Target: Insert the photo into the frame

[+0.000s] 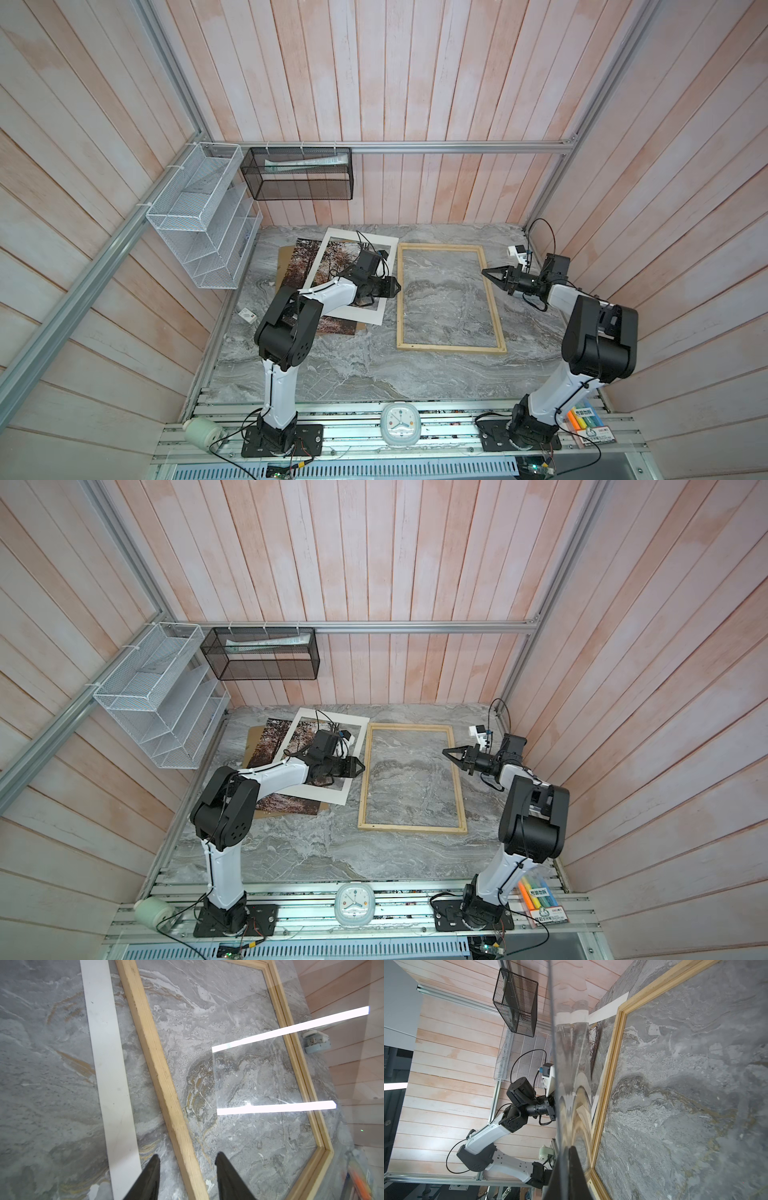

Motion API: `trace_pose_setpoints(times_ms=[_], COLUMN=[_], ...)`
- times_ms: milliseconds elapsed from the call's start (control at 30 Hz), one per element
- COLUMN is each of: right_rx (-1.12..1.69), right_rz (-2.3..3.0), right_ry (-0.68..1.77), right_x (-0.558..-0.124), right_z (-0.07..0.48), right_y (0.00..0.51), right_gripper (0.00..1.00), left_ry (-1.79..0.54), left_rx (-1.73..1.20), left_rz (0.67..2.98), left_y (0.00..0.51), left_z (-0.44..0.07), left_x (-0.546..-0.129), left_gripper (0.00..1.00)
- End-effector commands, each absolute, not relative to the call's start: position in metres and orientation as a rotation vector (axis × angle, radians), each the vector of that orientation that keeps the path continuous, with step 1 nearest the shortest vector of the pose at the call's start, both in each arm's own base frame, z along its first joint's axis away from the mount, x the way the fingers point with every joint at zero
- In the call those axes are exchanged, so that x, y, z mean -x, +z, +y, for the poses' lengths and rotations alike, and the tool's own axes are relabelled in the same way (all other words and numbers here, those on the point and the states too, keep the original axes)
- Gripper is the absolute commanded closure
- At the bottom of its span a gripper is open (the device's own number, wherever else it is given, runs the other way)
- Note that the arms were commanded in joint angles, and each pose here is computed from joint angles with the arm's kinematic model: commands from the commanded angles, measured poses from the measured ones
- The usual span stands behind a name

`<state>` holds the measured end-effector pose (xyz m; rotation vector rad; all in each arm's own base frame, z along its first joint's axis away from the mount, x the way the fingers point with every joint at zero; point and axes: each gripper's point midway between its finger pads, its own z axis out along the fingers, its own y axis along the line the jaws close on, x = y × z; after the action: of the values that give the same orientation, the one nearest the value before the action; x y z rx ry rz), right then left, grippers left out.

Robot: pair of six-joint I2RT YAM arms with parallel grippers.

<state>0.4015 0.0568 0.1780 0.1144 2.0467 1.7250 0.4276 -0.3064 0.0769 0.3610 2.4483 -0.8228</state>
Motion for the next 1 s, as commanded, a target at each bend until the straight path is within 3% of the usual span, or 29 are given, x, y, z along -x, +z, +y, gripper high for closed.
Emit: trace_pose_setpoints(times_ms=[0,967], right_rx=[-0.076,-0.091], right_rz=[2.051,2.122], right_ry=[1.740,1.729], right_x=[-0.396,-0.409], right_z=[0.065,0.068], right_y=[0.177,0.148], right_gripper=[1.00,1.00], left_ry=[-0.814,-0.820], left_rx=[-0.378,-0.384], left_rz=[2.421,2.493], left_y=[0.085,0.055], left_z=[-0.306,-0.310], left_x=[-0.430,-0.425], left_gripper=[0.54,0.54])
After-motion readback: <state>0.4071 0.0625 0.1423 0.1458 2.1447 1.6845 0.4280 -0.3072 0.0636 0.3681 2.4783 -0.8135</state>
